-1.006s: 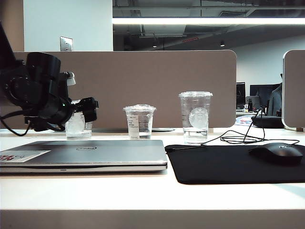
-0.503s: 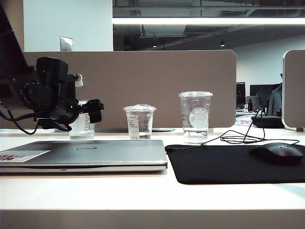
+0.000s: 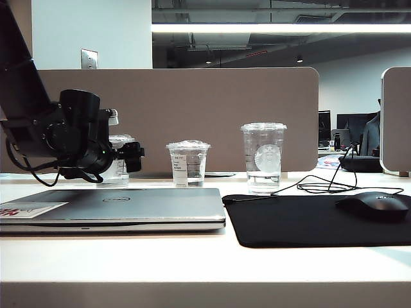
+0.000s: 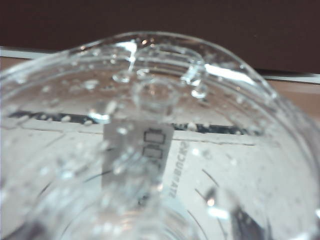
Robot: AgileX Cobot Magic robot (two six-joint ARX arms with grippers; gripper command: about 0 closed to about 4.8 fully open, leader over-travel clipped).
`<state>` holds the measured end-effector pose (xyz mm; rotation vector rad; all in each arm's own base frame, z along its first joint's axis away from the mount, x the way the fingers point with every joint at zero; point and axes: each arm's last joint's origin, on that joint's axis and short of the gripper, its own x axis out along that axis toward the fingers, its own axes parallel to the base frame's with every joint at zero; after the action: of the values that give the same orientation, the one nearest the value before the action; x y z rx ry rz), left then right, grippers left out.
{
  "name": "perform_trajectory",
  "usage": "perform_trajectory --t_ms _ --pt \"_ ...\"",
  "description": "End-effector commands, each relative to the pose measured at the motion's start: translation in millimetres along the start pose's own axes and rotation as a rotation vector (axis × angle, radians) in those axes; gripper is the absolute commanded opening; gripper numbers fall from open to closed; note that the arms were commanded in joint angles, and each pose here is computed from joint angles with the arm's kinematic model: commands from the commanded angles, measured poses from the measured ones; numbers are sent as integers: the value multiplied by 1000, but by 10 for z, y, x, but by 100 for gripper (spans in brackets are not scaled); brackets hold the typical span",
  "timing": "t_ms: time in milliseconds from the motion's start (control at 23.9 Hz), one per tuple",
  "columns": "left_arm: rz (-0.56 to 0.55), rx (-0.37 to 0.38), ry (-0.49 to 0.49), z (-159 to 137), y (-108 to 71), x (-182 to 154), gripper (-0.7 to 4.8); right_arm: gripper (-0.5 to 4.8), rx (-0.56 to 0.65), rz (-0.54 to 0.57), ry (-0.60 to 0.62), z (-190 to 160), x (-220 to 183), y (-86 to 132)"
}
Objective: Pick up the coffee cup on the left and place it on the left side of the laptop.
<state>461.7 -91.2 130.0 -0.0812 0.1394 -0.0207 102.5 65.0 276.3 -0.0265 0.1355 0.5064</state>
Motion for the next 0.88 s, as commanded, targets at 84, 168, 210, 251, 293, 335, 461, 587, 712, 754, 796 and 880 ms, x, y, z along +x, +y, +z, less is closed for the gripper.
perform_trajectory --t_ms 84,168,210,251,293,335,461,587,712,754,796,880 --pt "-1 0 -21 21 -15 73 479 -4 2 7 -29 45 -9 3" --pt "-2 0 -22 10 -17 90 479 -4 2 8 -29 45 -9 3" --pt "-2 0 -22 4 -19 103 479 -4 2 7 -29 45 -9 3" --pt "-1 0 -23 6 -20 107 479 -4 2 7 -29 45 -9 3" --pt "0 2 -21 -2 -19 109 479 -4 2 8 -29 45 -9 3" --pt "0 3 -22 -5 -19 109 479 -4 2 8 -29 45 -8 3" --pt "1 4 -20 -12 -18 111 479 -4 2 8 -28 44 -7 3" --pt "1 4 -21 -11 -18 111 479 -4 2 8 -28 44 -7 3" --pt "0 25 -22 -10 -18 111 414 -4 2 7 -28 44 -7 3" --pt "0 25 -22 -10 -18 111 365 -4 2 7 -28 44 -7 3" --pt "-1 25 -23 -9 -19 111 337 -4 2 7 -28 44 -7 3" --pt "-1 25 -23 -9 -19 111 286 -4 2 7 -28 44 -6 3"
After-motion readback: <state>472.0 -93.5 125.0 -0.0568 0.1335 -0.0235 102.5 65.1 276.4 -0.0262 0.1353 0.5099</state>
